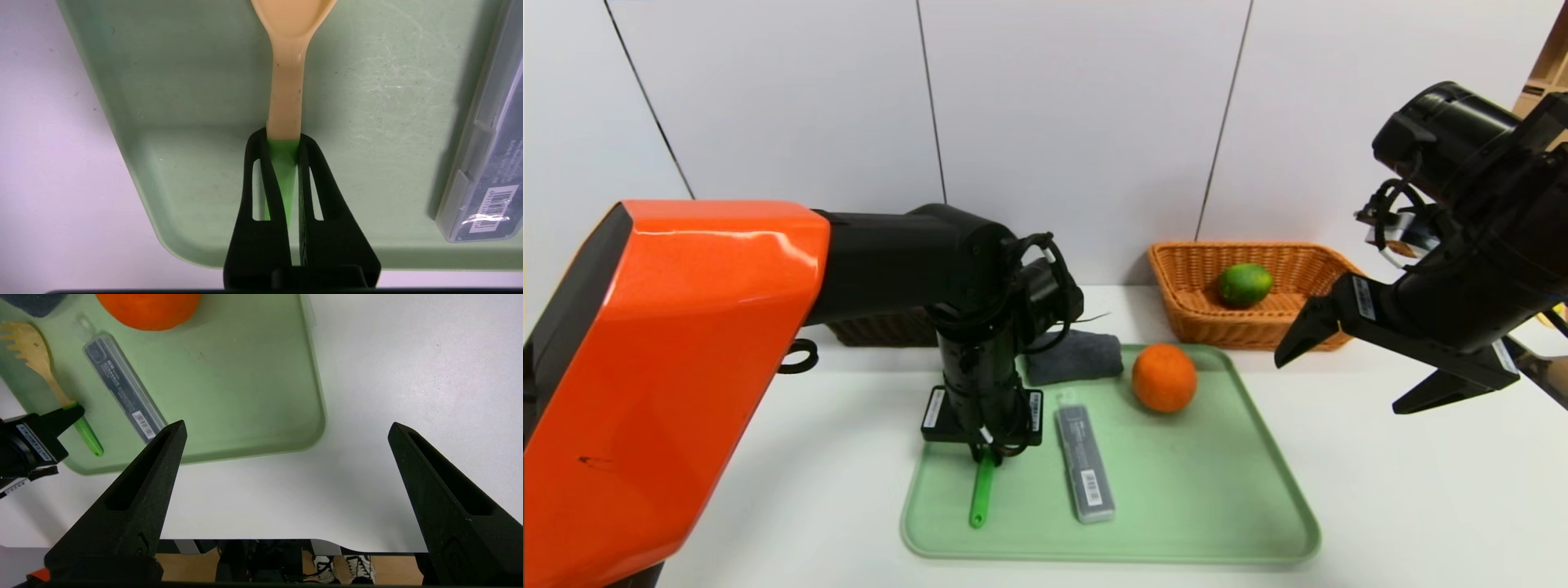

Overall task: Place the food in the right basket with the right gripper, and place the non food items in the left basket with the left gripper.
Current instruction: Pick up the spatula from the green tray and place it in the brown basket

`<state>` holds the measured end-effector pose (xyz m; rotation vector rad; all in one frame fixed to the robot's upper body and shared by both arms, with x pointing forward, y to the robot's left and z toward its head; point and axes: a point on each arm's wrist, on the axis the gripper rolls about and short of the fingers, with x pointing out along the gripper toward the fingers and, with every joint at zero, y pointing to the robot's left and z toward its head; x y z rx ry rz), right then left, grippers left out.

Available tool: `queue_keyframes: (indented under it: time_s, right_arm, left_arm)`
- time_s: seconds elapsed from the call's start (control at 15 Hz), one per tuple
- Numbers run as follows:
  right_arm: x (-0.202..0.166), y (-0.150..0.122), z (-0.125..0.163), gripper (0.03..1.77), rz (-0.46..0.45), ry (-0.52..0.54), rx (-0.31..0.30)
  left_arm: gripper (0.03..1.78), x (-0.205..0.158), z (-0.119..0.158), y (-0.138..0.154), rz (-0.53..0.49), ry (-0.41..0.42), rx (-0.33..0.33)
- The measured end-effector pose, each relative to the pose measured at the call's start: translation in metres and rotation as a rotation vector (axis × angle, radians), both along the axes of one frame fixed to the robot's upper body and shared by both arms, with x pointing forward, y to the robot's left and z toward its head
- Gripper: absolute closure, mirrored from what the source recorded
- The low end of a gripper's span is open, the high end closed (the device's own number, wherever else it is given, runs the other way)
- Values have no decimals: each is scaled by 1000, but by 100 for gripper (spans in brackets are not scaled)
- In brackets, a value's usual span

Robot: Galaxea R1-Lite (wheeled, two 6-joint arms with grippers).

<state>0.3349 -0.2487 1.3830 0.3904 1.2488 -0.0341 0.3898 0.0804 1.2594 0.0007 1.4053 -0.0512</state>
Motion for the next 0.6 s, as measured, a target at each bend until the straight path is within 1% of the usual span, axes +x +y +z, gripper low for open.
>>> queue_keyframes:
  time_s: [0.2,0.33,0.47,0.6]
  right_arm:
    - [-5,0,3,10,8,-12,3]
    - [-7,0,4,10,10,-15,7]
    - [-8,0,3,10,11,-7,4]
    - [-8,0,0,10,10,5,0]
  left_arm:
    - [169,0,1,0,0,0,-2]
    - [169,-3,8,2,-7,-11,-14]
    - [169,-7,22,6,-20,-40,-37]
    - [169,-13,42,10,-32,-83,-76]
